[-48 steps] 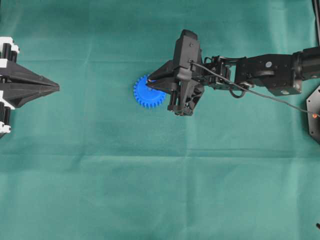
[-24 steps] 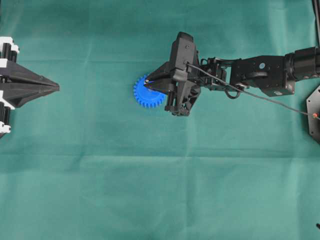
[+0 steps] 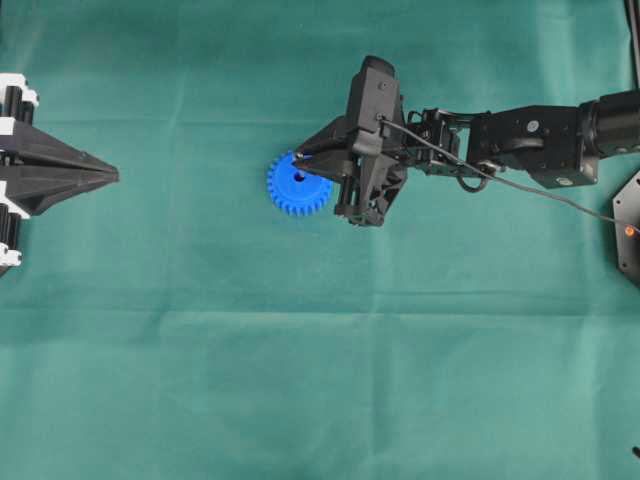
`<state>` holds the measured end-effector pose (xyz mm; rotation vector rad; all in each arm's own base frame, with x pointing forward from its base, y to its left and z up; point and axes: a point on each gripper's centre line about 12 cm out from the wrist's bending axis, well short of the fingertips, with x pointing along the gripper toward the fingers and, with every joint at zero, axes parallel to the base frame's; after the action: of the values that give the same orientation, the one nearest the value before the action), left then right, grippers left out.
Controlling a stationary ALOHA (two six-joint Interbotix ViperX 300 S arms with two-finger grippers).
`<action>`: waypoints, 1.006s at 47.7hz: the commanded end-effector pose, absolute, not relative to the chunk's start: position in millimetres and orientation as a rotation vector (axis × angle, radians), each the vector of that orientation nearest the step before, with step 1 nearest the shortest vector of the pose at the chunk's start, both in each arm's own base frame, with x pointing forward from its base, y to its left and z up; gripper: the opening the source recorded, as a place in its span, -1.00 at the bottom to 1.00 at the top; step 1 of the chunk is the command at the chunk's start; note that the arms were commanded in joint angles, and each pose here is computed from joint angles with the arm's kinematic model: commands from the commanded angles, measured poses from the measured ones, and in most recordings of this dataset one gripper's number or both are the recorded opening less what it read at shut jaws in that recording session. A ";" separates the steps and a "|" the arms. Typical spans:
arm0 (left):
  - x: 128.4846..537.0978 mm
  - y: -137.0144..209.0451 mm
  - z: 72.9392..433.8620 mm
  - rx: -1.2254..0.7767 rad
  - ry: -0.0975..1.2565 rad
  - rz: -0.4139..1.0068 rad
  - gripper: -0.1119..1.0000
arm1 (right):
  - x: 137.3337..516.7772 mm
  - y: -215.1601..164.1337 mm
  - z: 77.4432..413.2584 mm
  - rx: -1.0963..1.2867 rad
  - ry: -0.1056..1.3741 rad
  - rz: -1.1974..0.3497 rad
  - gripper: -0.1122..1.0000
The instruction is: Insert the shaft placed at a random location into the center hole of the medium gear at another random location.
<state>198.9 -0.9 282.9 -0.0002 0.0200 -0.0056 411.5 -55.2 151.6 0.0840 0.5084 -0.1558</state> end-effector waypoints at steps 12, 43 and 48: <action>201.0 -1.3 292.0 0.000 -0.003 -0.008 -0.79 | 418.1 -51.3 165.6 0.072 0.429 -0.145 -0.56; 201.1 -1.3 292.9 0.003 -0.006 -0.008 -0.79 | 418.5 -51.5 148.6 0.079 0.469 -0.149 -0.56; 201.1 -1.3 292.7 0.001 -0.005 -0.007 -0.79 | 419.2 -51.0 144.5 0.079 0.478 -0.148 -0.56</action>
<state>199.0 -0.9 283.6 -0.0002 0.0184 -0.0056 415.0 -51.5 135.3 0.0827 0.5149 -0.1495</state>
